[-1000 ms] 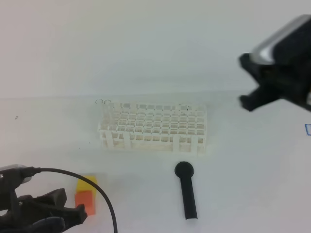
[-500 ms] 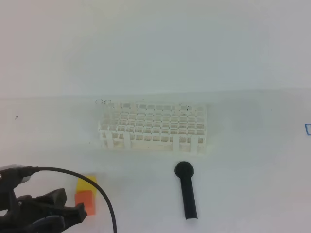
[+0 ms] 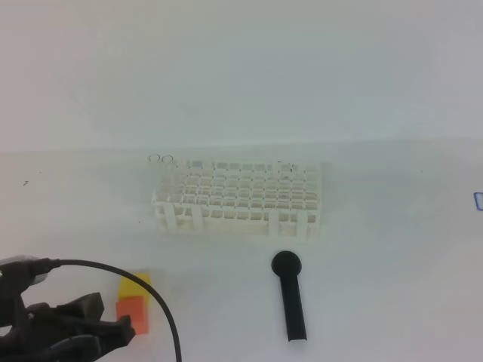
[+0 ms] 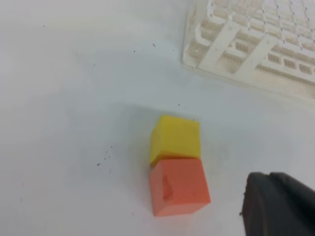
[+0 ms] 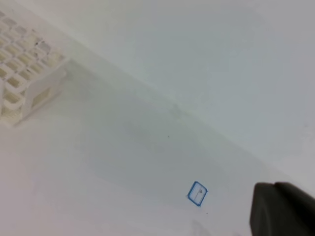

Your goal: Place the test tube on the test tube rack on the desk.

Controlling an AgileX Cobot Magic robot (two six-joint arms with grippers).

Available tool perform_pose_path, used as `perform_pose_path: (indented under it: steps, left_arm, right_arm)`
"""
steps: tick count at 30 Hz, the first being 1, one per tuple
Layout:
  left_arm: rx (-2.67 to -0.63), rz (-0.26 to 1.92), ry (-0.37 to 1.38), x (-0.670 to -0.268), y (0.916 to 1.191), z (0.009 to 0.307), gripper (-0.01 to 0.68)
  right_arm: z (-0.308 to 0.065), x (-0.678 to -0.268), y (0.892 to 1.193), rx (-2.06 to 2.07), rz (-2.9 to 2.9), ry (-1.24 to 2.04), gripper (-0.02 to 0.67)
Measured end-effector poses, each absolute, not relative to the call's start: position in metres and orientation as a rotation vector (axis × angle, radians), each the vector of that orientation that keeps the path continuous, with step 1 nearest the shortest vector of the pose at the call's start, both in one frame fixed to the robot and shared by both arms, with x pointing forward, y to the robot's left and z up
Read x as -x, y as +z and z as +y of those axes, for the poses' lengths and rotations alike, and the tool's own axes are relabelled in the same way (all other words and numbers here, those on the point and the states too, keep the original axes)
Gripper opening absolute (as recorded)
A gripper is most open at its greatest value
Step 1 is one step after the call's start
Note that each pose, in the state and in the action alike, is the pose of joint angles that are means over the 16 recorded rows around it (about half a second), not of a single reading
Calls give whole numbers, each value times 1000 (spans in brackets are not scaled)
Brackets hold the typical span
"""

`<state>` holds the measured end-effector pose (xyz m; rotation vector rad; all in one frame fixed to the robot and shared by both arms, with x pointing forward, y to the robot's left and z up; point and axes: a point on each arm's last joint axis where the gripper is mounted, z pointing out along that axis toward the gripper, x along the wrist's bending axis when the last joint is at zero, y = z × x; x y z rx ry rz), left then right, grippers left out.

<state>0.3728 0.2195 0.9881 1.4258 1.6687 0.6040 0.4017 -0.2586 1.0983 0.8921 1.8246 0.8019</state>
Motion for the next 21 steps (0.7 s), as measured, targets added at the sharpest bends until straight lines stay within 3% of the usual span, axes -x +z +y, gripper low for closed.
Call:
perform_pose_path:
  steps: [12,21]
  left_arm:
    - [-1416,1676,600,-373,988,220,-1]
    - [-1408,1681,594,-373,988,220,-1]
  right_arm:
    - [-273,-393,1097,-1056,1713,847,-1]
    - [-300,-355,1079,-1183,1386,982,-1]
